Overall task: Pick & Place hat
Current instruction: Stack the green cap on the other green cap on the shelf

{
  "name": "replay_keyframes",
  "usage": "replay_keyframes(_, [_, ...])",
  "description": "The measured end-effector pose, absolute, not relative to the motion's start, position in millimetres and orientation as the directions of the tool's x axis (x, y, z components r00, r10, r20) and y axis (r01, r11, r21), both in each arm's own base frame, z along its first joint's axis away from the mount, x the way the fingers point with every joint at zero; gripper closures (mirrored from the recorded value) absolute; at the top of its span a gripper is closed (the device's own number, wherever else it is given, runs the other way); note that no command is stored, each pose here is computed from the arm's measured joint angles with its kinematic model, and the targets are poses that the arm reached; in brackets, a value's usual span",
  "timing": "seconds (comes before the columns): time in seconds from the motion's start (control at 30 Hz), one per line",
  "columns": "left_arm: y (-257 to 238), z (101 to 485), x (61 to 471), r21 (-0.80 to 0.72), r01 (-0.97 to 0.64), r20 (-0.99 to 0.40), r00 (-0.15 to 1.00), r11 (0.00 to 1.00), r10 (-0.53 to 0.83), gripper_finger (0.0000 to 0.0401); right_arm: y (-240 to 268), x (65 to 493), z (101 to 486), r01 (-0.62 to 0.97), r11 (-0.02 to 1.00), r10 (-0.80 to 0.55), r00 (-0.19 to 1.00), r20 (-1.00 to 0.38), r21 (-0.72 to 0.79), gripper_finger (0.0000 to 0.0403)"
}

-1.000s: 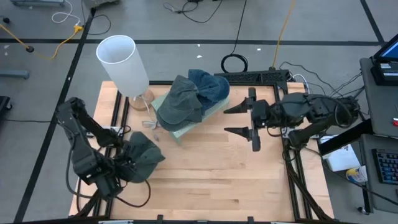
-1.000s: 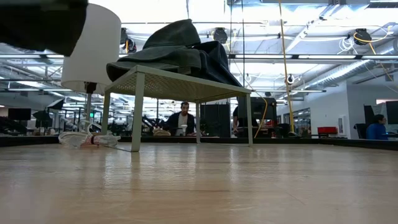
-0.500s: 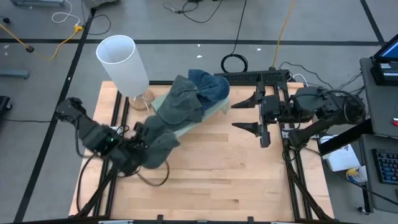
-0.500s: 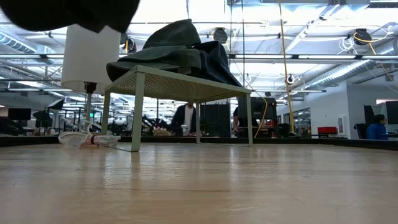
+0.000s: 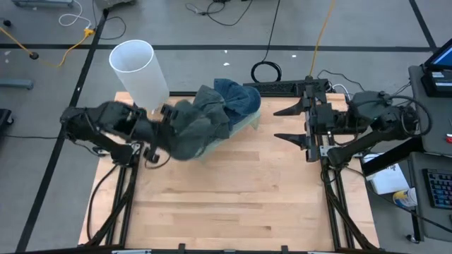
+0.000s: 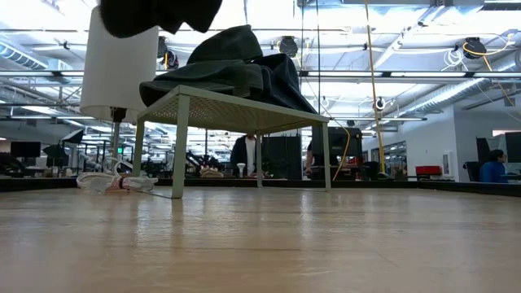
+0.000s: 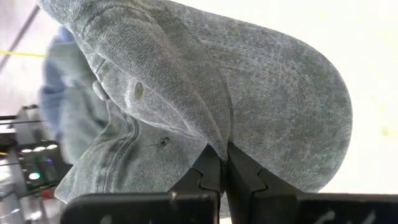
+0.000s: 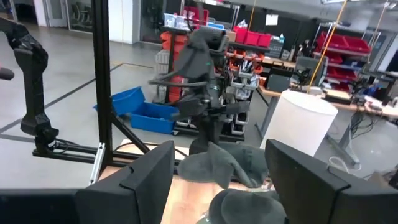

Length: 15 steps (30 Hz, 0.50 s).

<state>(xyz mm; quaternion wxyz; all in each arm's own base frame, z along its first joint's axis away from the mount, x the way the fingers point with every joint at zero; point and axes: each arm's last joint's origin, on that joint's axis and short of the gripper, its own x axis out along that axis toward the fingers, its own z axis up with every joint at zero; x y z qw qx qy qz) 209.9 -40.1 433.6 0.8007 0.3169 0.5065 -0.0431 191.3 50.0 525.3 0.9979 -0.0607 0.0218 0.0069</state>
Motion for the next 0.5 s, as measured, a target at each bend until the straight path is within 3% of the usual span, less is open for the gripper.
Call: replay_keyframes(0.5, [35.7, 451.6, 222.1, 0.582, 0.376, -0.762, 0.563, 0.721, 0.322, 0.0399, 44.0, 172.2, 533.1, -0.01, 0.985, 0.01, 1.0, 0.0, -0.172, 0.0158])
